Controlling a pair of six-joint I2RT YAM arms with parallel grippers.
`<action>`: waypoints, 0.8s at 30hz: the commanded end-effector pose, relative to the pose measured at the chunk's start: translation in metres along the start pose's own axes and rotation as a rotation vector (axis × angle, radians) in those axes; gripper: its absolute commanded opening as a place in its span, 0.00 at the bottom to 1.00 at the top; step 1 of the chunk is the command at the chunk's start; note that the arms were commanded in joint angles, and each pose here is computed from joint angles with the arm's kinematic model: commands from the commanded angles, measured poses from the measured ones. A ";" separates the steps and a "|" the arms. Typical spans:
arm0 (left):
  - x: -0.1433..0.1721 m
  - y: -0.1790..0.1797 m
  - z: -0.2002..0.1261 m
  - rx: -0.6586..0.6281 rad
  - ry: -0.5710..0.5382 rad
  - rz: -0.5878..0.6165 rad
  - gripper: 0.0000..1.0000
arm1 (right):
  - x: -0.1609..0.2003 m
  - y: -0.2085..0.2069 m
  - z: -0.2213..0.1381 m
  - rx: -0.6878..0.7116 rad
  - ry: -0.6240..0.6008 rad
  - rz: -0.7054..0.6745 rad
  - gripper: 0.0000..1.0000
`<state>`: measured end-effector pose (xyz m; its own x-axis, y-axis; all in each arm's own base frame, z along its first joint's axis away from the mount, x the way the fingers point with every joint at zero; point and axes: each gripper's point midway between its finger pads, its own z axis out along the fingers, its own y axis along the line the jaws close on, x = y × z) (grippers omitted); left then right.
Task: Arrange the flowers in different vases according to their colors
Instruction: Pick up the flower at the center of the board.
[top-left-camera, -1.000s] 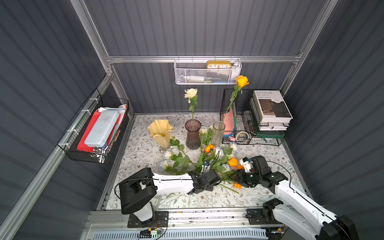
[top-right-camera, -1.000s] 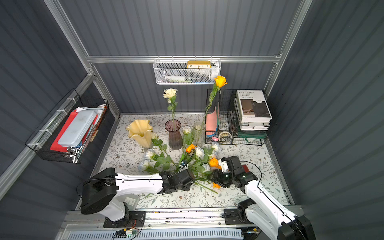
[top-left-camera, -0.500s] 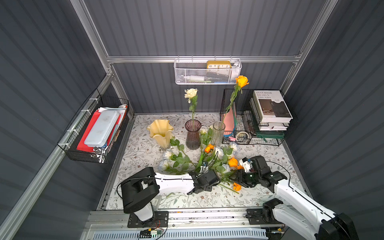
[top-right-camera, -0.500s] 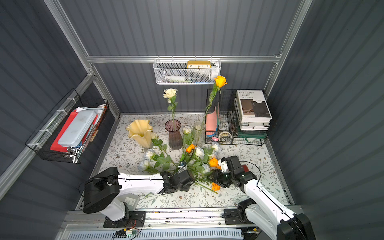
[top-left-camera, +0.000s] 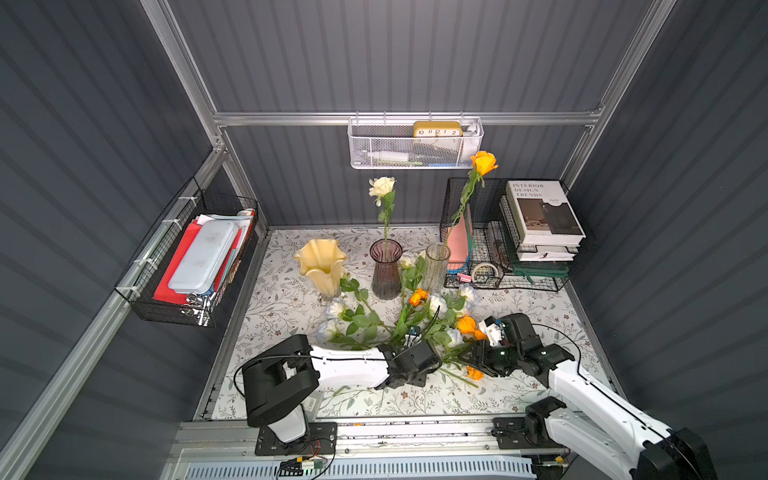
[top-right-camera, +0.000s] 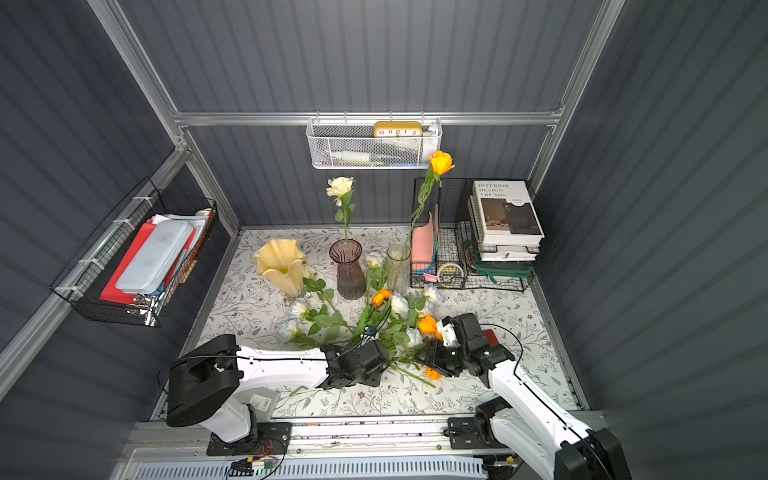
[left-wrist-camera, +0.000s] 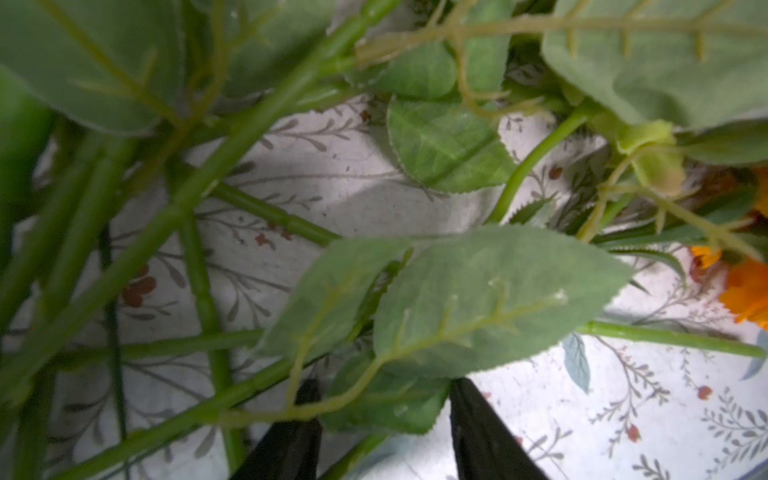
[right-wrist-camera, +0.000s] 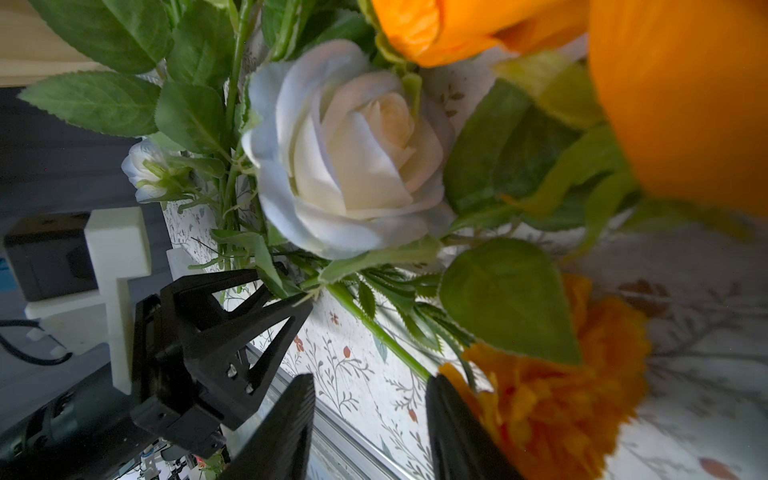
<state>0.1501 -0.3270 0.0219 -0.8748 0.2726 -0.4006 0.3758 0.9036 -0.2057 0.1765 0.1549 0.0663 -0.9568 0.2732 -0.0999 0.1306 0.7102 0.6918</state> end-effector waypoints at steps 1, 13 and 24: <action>0.014 -0.005 0.008 0.015 0.054 0.034 0.45 | 0.002 -0.003 0.000 -0.002 0.001 0.009 0.48; -0.012 -0.028 0.012 0.031 -0.006 0.107 0.24 | 0.002 0.001 -0.016 0.018 -0.046 0.016 0.48; -0.055 -0.042 0.002 -0.028 -0.134 0.211 0.13 | -0.004 0.007 -0.041 0.032 -0.154 0.022 0.48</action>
<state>0.1698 -0.3772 0.0348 -0.7812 0.3894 -0.4880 0.5117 0.8472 -0.1431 0.1709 0.1391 0.0945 -0.9158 0.3538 -0.1902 0.1316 0.7116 0.6901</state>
